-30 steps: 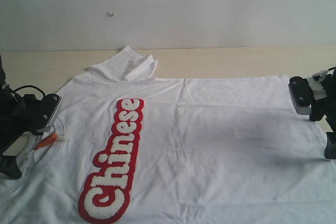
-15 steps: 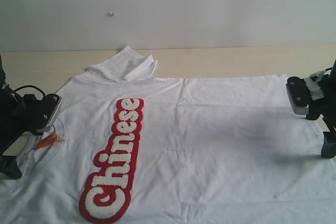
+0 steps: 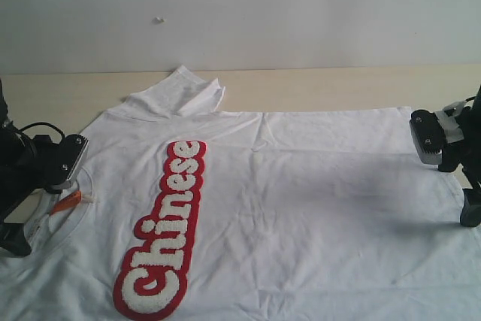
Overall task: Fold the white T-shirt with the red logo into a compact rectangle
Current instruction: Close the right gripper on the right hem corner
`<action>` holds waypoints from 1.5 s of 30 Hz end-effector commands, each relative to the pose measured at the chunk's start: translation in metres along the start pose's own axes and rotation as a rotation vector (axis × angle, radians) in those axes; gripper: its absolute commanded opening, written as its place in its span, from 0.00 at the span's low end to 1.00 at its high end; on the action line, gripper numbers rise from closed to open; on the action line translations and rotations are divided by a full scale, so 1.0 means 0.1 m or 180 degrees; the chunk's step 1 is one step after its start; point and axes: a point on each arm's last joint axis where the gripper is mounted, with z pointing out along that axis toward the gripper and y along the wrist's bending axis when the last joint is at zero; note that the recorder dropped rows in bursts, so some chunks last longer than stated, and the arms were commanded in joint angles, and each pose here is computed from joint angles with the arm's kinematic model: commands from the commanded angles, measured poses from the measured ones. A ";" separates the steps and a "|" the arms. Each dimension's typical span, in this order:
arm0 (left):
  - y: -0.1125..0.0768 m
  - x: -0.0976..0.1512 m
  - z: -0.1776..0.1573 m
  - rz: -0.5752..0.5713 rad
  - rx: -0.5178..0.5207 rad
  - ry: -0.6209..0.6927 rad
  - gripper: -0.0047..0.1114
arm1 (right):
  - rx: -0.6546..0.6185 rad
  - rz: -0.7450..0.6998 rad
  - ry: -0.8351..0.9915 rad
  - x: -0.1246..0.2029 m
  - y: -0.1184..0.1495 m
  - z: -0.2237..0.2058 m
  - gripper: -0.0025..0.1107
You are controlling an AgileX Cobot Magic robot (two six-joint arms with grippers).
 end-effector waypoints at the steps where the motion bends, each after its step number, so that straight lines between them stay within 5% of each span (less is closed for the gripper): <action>1: -0.06 0.03 0.27 -0.0022 0.0138 0.0005 0.94 | -0.0241 -0.0019 0.0014 0.00 0.05 0.12 0.95; 23: -0.06 0.03 0.27 -0.0022 0.0138 0.0005 0.94 | -0.0195 0.0003 0.0003 -0.01 0.04 0.12 0.93; 26: -0.06 0.03 0.27 -0.0022 0.0138 0.0005 0.94 | -0.0195 -0.0001 0.0009 0.00 0.04 0.12 0.75; 32: -0.06 0.03 0.27 -0.0022 0.0138 0.0005 0.94 | -0.0413 -0.0289 0.0258 0.07 0.10 0.11 0.03; 45: -0.06 0.03 0.27 -0.0022 0.0138 0.0005 0.94 | -0.0367 -0.0357 0.0267 0.07 0.08 0.11 0.03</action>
